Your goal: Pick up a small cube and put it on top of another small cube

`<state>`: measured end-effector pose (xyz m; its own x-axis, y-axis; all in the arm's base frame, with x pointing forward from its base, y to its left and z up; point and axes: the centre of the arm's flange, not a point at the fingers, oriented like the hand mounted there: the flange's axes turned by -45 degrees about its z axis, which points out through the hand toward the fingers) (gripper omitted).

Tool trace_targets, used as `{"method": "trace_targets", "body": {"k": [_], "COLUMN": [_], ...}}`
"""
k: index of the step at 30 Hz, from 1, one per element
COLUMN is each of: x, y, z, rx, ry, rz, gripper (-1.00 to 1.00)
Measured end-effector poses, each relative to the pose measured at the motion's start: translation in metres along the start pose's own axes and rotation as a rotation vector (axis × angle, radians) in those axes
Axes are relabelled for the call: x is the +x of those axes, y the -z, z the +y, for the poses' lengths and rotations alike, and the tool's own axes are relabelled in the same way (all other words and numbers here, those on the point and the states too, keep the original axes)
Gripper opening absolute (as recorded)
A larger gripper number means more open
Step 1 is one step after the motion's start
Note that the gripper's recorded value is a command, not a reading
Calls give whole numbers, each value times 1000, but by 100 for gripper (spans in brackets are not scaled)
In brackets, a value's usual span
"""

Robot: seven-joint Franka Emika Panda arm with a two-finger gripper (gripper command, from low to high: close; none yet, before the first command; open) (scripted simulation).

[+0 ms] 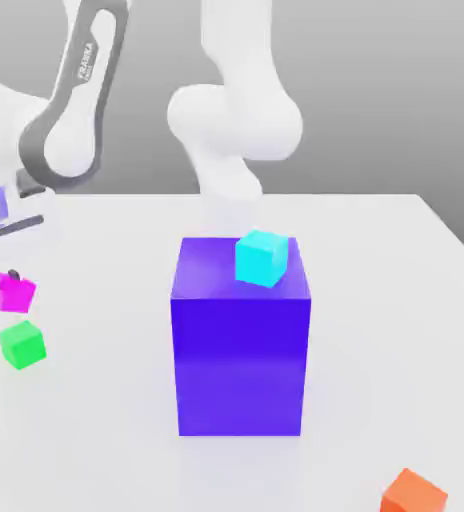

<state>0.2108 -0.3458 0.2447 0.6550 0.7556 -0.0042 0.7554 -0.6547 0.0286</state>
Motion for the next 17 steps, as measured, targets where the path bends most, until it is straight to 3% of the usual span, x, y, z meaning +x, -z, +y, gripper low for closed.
{"method": "trace_targets", "body": {"k": [17], "x": [1], "y": [-41], "z": [1], "rx": [-3], "ry": [-2], "rz": [9], "gripper": [-100]}}
